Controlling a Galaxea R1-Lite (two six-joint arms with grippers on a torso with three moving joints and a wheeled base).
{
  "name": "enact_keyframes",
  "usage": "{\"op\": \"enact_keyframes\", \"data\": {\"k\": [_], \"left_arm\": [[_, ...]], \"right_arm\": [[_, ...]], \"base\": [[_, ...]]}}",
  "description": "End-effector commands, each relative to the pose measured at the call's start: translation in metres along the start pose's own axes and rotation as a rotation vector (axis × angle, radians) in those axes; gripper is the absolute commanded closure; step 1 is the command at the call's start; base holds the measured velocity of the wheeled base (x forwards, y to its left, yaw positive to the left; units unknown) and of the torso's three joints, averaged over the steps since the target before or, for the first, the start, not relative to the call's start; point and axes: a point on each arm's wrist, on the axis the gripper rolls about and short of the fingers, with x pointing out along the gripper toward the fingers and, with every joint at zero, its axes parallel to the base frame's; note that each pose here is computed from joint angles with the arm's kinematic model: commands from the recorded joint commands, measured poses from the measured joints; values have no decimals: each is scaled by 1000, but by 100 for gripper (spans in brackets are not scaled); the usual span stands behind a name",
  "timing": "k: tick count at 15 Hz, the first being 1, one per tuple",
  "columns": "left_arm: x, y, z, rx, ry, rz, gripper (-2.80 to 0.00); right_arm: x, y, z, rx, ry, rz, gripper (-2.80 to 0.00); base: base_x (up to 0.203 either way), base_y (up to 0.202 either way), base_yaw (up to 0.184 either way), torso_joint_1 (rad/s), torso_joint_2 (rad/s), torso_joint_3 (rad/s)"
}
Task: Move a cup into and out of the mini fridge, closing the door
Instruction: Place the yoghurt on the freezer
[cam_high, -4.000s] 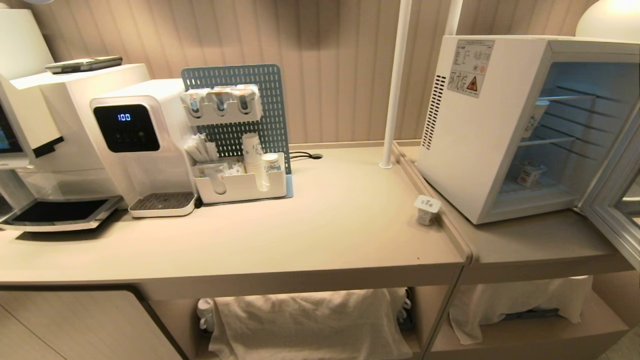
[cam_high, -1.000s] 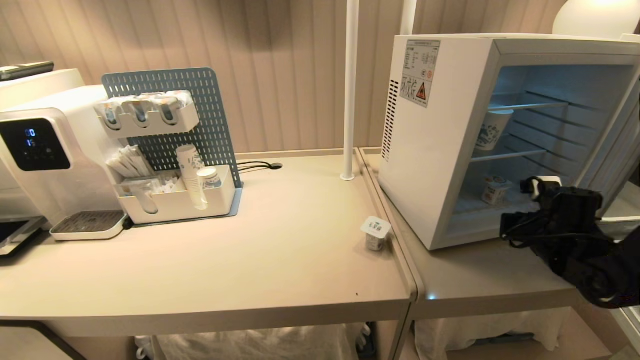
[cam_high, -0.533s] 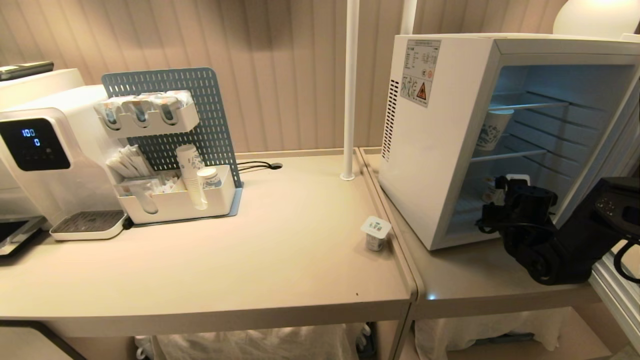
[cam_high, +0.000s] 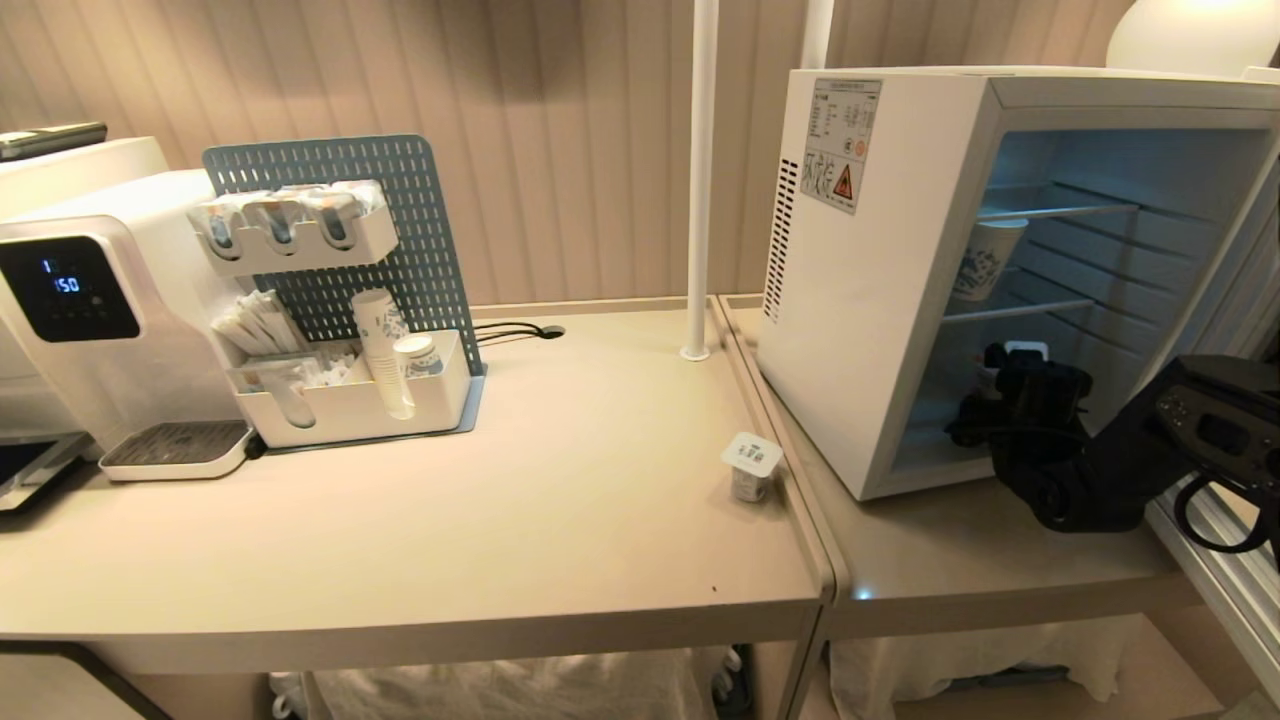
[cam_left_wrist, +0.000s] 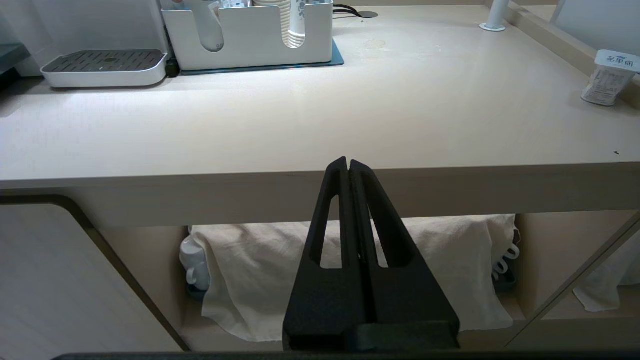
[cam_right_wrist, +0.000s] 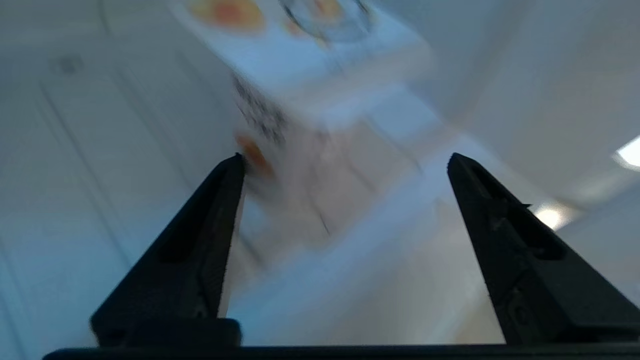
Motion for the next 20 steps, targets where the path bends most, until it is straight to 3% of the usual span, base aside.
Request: {"op": "enact_keyframes", "data": {"k": [1, 11, 12, 17, 20], "left_arm": [[0, 0, 0, 0, 1, 1, 0], [0, 0, 0, -2, 1, 1, 0], [0, 0, 0, -2, 1, 2, 0], [0, 0, 0, -2, 1, 1, 0], [0, 0, 0, 0, 1, 1, 0]], "right_arm": [[15, 6, 1, 10, -19, -6, -280], [65, 30, -13, -1, 8, 69, -280], [65, 30, -14, -5, 13, 90, 0], [57, 25, -7, 0, 25, 97, 0], [30, 7, 21, 41, 26, 109, 0]], "base": [[0, 0, 0, 0, 0, 0], [0, 0, 0, 0, 0, 0], [0, 0, 0, 0, 0, 0], [0, 0, 0, 0, 0, 0], [0, 0, 0, 0, 0, 0]]}}
